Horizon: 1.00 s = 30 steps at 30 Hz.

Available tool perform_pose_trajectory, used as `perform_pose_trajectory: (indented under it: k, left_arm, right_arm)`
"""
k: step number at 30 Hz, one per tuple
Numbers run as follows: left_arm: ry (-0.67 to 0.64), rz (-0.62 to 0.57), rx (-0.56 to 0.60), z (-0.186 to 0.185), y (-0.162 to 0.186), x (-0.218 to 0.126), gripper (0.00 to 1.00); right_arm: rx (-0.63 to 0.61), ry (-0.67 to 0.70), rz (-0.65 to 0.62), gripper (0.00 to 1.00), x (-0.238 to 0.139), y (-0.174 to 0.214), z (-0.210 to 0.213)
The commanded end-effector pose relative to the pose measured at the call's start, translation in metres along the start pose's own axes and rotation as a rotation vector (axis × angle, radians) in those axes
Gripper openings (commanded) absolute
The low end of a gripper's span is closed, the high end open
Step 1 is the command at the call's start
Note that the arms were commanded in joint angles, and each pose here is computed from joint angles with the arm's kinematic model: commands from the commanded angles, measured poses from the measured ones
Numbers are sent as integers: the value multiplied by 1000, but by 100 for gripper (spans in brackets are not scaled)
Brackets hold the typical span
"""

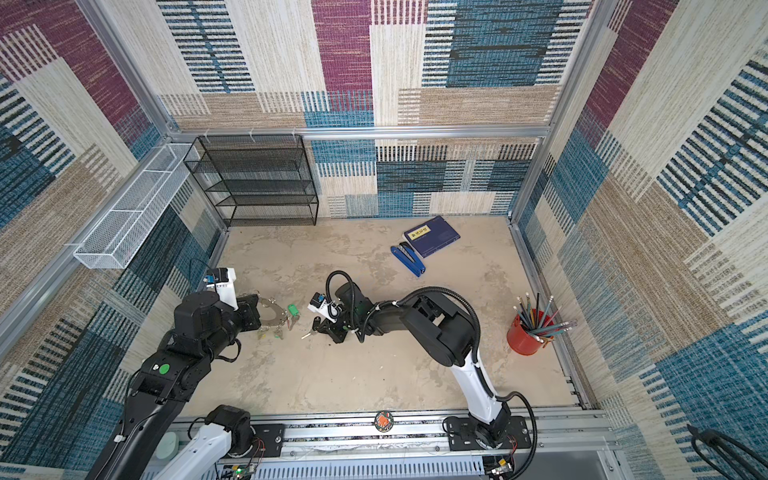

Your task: Put the keys on the keyring

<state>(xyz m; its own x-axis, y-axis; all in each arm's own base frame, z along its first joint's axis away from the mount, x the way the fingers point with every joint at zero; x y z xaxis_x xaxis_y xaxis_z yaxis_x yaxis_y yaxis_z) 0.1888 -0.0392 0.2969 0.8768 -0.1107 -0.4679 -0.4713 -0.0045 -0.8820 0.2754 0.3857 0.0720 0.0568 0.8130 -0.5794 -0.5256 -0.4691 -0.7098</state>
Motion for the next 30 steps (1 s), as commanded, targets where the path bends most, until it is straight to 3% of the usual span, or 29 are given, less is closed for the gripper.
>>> perform_pose_trajectory:
  k: [1, 12, 15, 23, 30]
  left_arm:
    - [17, -33, 7, -2, -5, 0, 0]
    - [56, -39, 54, -6, -8, 0, 0]
    - [135, -57, 88, -13, -12, 1, 0]
    - [555, -66, 156, -55, -24, 10, 0]
    - [722, -73, 272, -84, -31, 20, 0]
  right_arm:
    - [14, 17, 32, 4, -2, 7, 1]
    - [106, 5, -45, 0, -31, 6, 9]
    - [161, -14, -98, 0, -56, 6, 9]
    - [289, -50, -229, 0, -132, 2, 11]
    - [353, -61, -391, 0, -202, 3, 21]
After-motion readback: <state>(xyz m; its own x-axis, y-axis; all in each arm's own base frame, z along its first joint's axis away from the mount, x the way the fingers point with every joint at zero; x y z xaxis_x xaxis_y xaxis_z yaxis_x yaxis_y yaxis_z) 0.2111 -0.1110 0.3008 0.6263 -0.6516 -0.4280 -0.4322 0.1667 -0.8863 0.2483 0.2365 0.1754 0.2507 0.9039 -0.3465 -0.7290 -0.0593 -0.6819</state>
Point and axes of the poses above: each gripper's point midway between its finger pads, its own x axis out along the fingers, its own z axis along the line the jaws close on, y = z × x, the point moved 8 cm from there along -x, back along the fingers, and after that the axes turned 12 degrees about x, right-handed, at the moved point
